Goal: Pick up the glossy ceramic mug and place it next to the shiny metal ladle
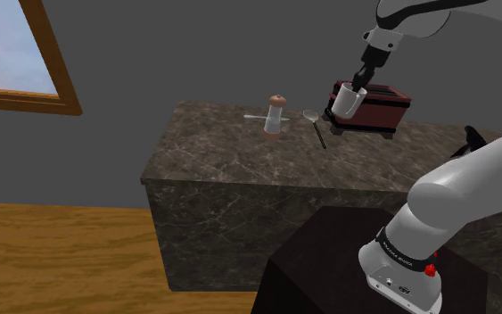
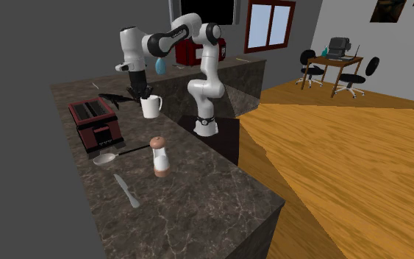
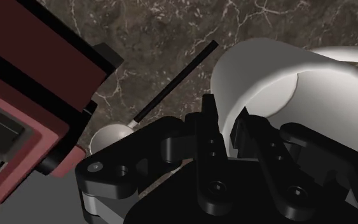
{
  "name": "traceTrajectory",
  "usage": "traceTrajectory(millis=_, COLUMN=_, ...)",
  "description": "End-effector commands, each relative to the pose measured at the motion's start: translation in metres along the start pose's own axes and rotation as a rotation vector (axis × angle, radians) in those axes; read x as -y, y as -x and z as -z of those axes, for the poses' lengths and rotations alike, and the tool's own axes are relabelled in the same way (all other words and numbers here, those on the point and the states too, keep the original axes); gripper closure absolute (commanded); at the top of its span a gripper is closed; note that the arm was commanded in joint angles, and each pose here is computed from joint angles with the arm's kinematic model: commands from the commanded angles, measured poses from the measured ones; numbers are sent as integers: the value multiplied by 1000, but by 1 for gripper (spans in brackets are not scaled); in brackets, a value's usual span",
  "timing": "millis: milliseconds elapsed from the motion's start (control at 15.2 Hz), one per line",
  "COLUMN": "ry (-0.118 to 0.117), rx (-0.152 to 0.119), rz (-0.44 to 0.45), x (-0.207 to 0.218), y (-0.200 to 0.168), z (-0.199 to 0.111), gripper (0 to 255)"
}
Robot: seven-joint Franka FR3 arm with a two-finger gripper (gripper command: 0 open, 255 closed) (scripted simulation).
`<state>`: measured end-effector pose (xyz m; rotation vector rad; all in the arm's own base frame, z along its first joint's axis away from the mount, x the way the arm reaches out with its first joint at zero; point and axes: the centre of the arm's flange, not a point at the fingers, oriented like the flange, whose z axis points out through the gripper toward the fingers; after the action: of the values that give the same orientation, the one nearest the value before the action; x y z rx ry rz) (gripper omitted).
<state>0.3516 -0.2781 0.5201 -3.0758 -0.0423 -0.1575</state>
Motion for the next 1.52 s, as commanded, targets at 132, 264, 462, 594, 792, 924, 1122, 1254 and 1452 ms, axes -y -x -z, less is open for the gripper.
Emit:
traceTrajectory(millis=132, ry=0, rx=0, rz=2, x=-44, y=29, z=7, gripper=255)
traceTrajectory(millis=264, ry=0, rx=0, rz=2, x=-66, y=42, z=9, gripper=255)
traceTrajectory(millis=462, ry=0, rx=0, rz=2, x=-100, y=63, z=14, gripper=255)
traceTrajectory(millis=594, ry=0, rx=0, rz=2, x=-122, y=76, z=16, gripper=255)
traceTrajectory(millis=792, ry=0, rx=0, rz=2, x=-156, y=97, z=21, gripper=255)
traceTrajectory(millis=924, ry=0, rx=0, rz=2, x=-166, y=103, z=17, gripper=255)
traceTrajectory(millis=1122, ry=0, rx=0, rz=2, x=-167, y=105, z=1, gripper=255)
traceTrajectory(millis=1254, ry=0, rx=0, rz=2, x=-168, y=106, z=-9, gripper=255)
traceTrajectory(millis=1452, ry=0, rx=0, rz=2, x=-169, y=108, z=-25, gripper=255)
